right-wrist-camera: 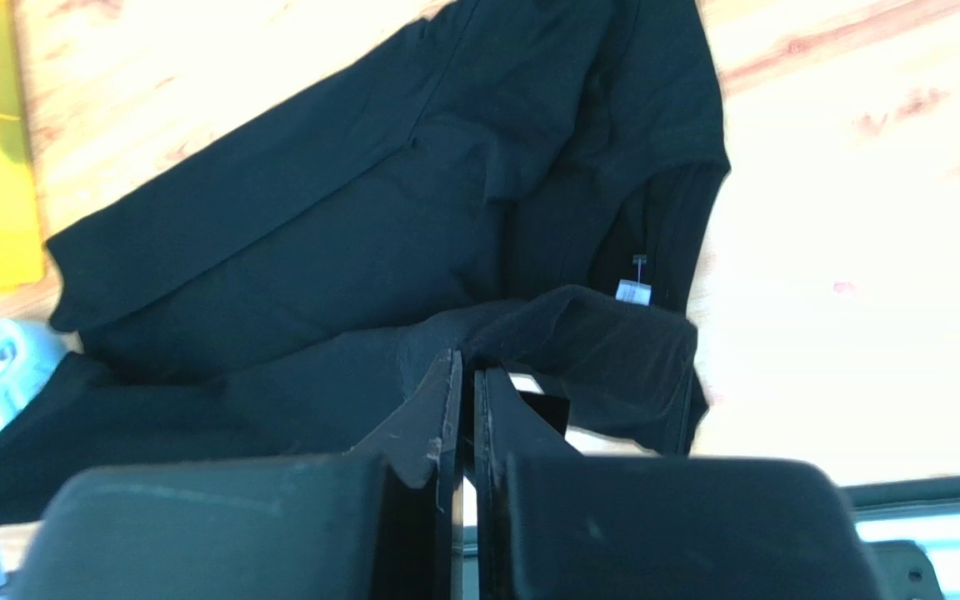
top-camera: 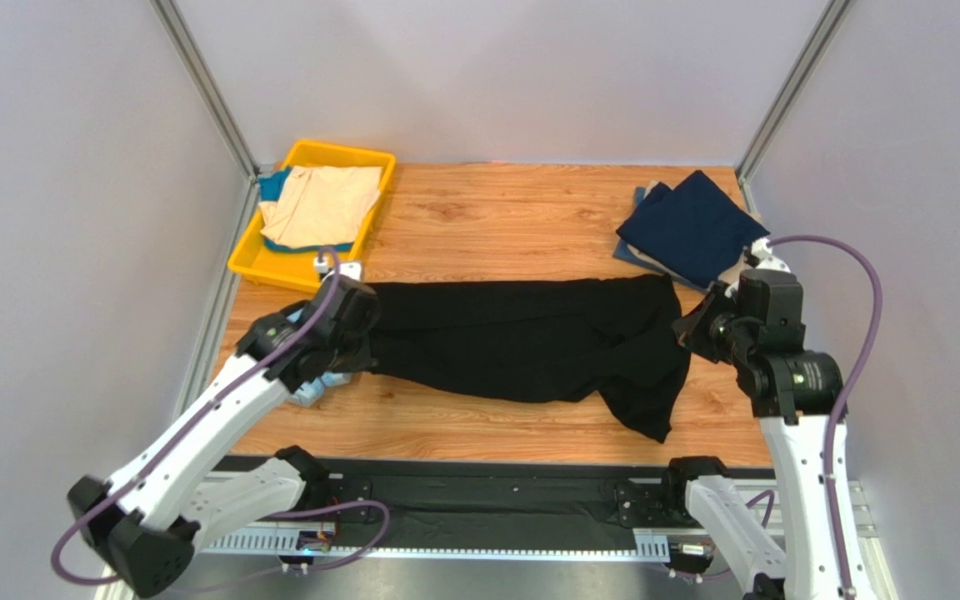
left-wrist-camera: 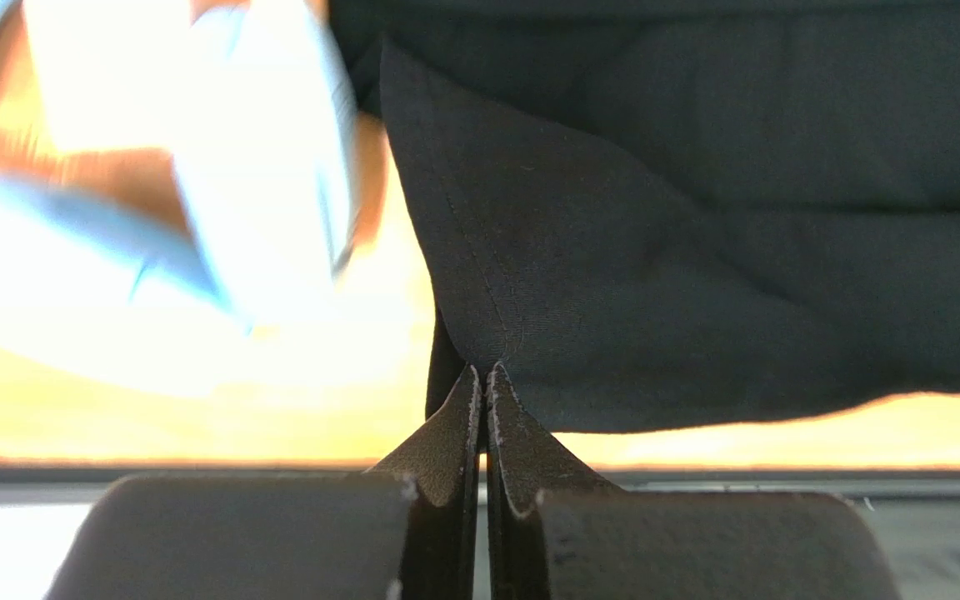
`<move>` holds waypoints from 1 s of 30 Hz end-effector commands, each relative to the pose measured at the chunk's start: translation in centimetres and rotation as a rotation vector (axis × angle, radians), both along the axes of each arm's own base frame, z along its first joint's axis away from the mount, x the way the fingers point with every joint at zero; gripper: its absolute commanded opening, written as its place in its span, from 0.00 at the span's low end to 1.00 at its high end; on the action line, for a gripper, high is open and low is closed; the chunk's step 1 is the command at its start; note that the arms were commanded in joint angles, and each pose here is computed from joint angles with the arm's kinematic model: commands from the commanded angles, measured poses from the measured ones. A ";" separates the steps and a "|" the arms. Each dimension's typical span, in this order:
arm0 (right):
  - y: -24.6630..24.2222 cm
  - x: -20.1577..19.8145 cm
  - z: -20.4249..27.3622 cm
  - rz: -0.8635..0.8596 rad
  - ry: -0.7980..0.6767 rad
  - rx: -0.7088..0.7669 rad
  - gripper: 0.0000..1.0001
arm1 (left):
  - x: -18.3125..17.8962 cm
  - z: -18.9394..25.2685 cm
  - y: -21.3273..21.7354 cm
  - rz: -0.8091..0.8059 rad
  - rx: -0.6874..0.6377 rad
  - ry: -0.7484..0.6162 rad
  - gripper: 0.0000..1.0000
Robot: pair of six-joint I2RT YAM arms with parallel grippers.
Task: Fold and stack the t-shirts
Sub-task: Fold the other side of the tshirt into a rectangle
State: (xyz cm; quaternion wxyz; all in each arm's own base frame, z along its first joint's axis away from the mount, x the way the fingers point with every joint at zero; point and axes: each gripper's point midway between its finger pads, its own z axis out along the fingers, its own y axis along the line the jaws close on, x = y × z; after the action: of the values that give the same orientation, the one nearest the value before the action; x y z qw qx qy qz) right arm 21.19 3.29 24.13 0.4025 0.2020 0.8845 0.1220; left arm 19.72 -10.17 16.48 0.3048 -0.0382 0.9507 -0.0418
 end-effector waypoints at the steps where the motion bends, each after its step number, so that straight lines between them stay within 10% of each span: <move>1: 0.4 -3.0 0.9 0.000 0.000 0.037 0.00 | -3.6 1.8 2.3 0.092 -0.055 0.003 0.00; 21: 0.0 -10.0 4.3 -0.075 -0.145 0.108 0.00 | -9.7 5.6 6.7 0.189 -0.148 -0.076 0.00; 30: -1.6 -6.7 8.0 -0.113 -0.224 0.022 0.00 | -8.8 6.2 7.8 0.203 -0.052 -0.089 0.00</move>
State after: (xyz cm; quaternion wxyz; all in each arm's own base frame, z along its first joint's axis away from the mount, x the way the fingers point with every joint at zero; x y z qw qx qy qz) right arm 12.00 2.58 29.08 0.4640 0.2473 0.8376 0.1482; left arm 12.71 -4.61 24.07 0.3906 -0.1496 0.9016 -0.1103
